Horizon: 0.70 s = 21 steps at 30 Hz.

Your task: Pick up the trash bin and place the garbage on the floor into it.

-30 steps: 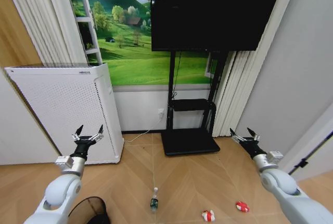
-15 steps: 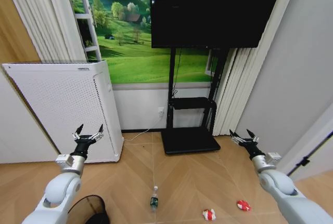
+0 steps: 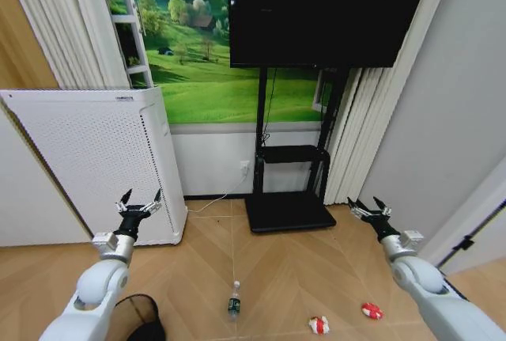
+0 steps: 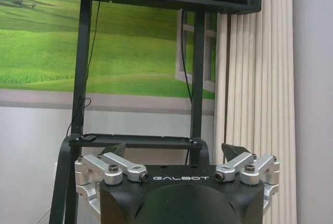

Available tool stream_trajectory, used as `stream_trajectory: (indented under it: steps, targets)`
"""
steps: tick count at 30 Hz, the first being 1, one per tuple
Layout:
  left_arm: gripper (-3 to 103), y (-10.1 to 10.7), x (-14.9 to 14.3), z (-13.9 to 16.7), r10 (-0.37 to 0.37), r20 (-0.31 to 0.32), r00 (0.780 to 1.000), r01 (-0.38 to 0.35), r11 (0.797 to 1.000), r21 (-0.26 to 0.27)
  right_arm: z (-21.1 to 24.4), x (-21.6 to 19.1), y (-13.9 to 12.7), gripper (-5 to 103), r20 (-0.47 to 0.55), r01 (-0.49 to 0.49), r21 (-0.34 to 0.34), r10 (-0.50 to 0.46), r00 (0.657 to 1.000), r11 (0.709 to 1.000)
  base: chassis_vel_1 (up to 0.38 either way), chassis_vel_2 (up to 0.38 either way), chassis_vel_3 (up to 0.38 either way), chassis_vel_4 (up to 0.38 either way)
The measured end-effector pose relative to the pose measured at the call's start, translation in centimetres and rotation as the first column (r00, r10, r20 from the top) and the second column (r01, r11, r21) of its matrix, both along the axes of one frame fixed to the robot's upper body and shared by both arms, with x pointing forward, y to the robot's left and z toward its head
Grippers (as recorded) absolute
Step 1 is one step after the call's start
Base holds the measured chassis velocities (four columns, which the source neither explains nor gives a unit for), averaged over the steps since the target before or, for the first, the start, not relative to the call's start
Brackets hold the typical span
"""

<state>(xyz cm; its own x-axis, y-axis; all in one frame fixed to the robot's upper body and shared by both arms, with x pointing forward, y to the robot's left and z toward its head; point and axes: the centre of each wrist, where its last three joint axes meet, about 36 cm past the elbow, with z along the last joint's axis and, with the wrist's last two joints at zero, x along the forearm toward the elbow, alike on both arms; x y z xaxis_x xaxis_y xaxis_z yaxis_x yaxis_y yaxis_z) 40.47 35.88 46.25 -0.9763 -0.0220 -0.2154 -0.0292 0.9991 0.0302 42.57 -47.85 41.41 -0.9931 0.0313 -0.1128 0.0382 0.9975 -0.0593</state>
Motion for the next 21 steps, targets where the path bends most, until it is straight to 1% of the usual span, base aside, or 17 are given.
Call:
stream_trajectory:
  steps: [11, 15, 21]
  targets:
    - [100, -0.12, -0.06, -0.24, 0.002, -0.004, 1.0, -0.002, 1.0, -0.001, -0.3, -0.2, -0.05, 100, 0.001, -0.004, 0.005, 0.004, 1.0, 1.0, 0.0, 0.0, 0.0, 0.0]
    - [100, -0.22, -0.5, -0.19, 0.001, -0.004, 1.0, -0.001, 1.0, 0.001, -0.36, -0.43, 0.21, 100, 0.002, -0.009, 0.024, 0.009, 1.0, 1.0, 0.0, 0.0, 0.0, 0.0]
    - [100, -0.13, -0.92, -0.27, 0.007, -0.007, 1.0, -0.007, 1.0, 0.002, -0.53, -0.8, 0.27, 100, 0.002, -0.014, 0.025, 0.014, 1.0, 1.0, 0.0, 0.0, 0.0, 0.0]
